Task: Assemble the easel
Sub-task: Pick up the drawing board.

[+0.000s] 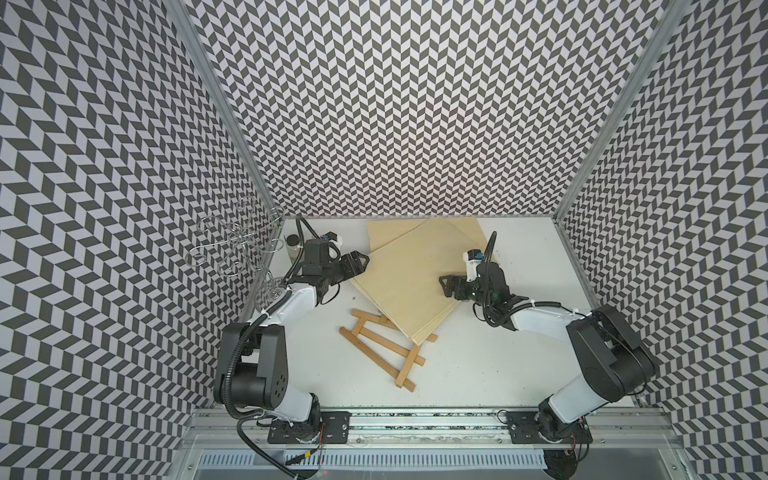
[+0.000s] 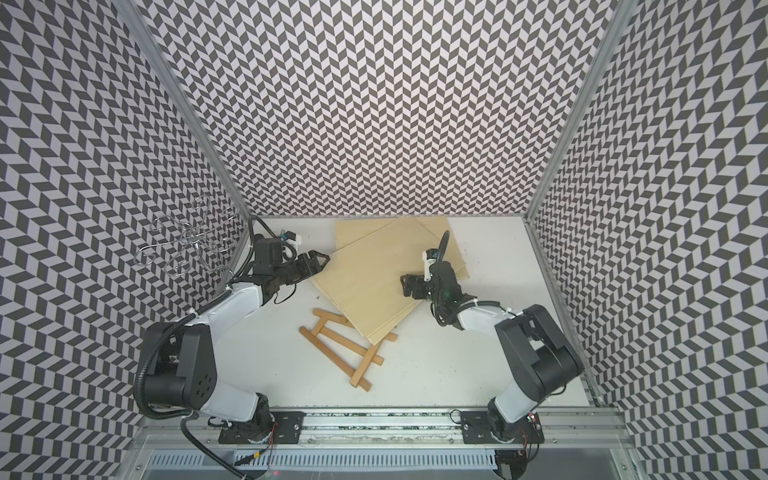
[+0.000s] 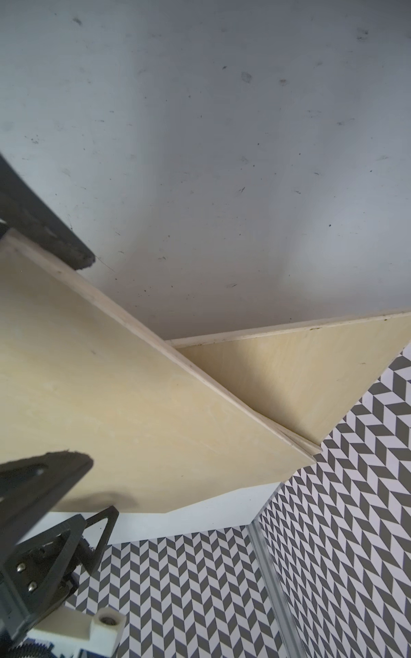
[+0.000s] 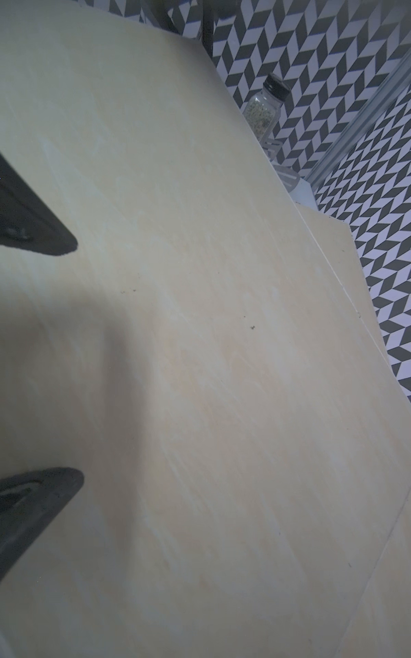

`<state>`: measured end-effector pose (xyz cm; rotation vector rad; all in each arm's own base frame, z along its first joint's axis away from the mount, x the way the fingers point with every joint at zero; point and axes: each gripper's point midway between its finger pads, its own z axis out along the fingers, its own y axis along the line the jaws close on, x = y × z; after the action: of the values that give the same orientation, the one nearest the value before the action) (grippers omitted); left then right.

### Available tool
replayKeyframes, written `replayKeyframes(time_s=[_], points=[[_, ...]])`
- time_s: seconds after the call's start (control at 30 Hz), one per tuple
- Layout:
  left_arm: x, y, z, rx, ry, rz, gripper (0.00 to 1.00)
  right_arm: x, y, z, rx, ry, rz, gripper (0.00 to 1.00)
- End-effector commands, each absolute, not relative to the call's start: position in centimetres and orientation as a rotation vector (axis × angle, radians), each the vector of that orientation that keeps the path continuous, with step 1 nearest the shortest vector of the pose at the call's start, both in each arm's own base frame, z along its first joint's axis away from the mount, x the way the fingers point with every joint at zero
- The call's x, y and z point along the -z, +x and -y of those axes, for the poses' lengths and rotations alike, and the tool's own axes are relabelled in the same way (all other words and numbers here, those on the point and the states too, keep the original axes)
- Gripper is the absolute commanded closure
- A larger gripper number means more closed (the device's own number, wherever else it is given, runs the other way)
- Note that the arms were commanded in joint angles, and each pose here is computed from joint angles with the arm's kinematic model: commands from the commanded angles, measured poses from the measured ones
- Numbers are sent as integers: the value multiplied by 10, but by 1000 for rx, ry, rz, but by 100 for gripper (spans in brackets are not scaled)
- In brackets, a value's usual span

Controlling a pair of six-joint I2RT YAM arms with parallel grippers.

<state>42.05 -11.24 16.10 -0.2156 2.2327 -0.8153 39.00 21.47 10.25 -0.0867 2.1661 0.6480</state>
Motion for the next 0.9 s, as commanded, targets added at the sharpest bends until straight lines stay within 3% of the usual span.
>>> replayKeyframes(time_s=[0.0,0.3,0.87], points=[[-230,424,137,898,-24,-2066,21,-50,361,-215,-682,-71,-2355,7],[-262,410,155,969,107,-2008,27,-42,358,-217,-701,-74,-2370,8],[-281,373,221,1177,287,-1910,55,-29,348,-230,-798,-67,-2369,9]])
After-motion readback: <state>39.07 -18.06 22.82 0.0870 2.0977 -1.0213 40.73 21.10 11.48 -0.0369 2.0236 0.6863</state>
